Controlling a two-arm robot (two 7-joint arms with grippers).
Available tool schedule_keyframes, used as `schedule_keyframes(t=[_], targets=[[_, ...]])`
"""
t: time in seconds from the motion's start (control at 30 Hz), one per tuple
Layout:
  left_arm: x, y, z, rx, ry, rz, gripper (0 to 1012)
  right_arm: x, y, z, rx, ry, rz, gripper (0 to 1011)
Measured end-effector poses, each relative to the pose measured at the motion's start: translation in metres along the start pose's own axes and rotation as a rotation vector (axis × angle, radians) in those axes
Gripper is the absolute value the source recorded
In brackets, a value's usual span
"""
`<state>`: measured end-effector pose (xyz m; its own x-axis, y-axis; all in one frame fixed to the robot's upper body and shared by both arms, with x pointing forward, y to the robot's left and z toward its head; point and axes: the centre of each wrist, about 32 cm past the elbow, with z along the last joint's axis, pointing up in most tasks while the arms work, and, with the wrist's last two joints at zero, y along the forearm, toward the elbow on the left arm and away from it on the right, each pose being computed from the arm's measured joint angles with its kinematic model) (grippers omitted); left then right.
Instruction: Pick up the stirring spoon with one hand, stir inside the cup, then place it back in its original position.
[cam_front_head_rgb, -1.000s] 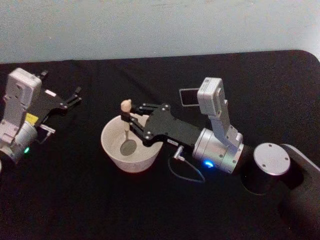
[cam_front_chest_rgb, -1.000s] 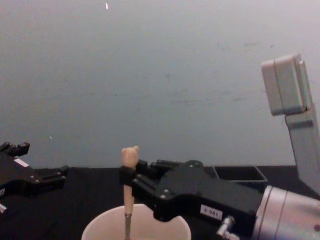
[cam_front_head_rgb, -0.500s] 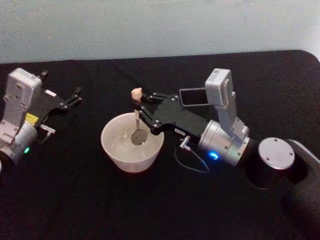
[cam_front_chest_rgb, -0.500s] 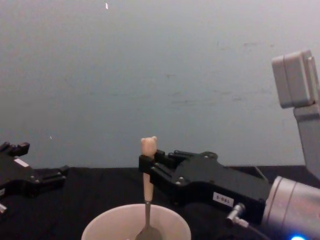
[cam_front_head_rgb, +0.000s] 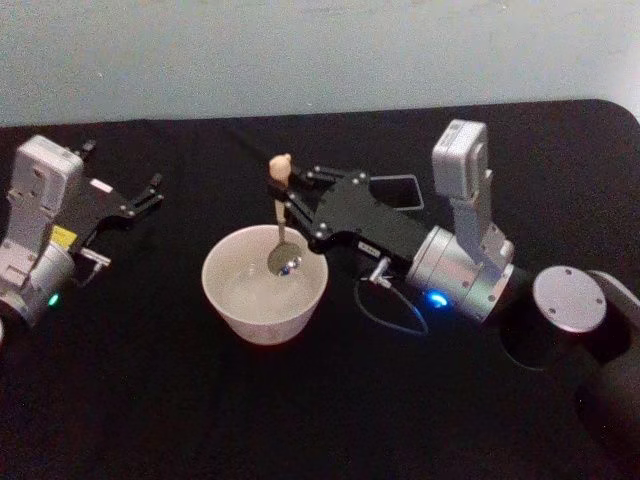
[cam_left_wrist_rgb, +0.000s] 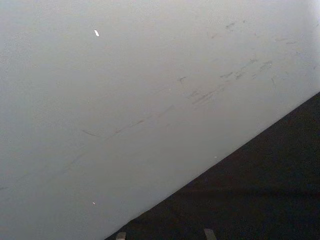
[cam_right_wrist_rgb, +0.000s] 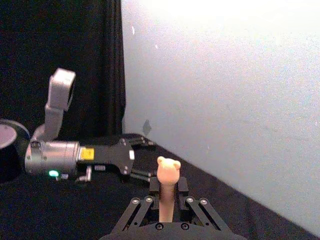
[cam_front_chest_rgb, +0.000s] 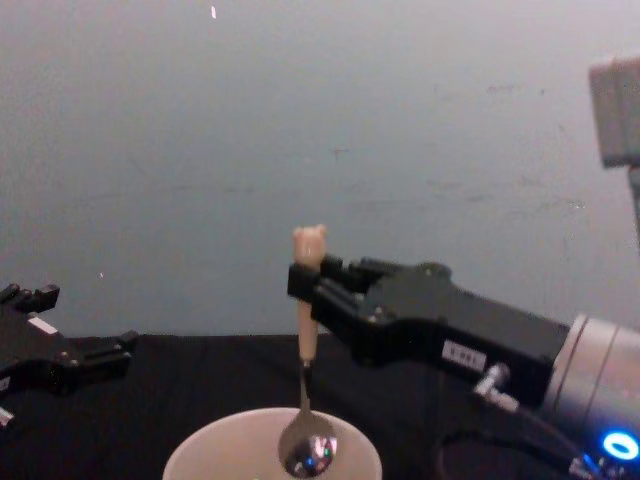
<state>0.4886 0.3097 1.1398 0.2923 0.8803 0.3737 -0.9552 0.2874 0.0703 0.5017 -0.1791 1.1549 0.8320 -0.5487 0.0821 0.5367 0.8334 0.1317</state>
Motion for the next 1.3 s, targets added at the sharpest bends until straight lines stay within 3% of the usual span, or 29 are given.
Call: schedule_keyframes(t=[0.37,0.8,1.3], targets=[[0.0000,0.0000,0.0000,0.000,0.000,0.000,1001,0.000,-0.001,0.021,0.070,-0.017,0.006,211],[0.0000,0.0000,0.0000,0.000,0.000,0.000,1001,0.014,-0.013,0.051,0.139,-0.073,-0.063,211],[0.0000,0.0000,0.0000,0.000,0.000,0.000,1001,0.028,-0.038,0.061,0.135,-0.100,-0.191,211]])
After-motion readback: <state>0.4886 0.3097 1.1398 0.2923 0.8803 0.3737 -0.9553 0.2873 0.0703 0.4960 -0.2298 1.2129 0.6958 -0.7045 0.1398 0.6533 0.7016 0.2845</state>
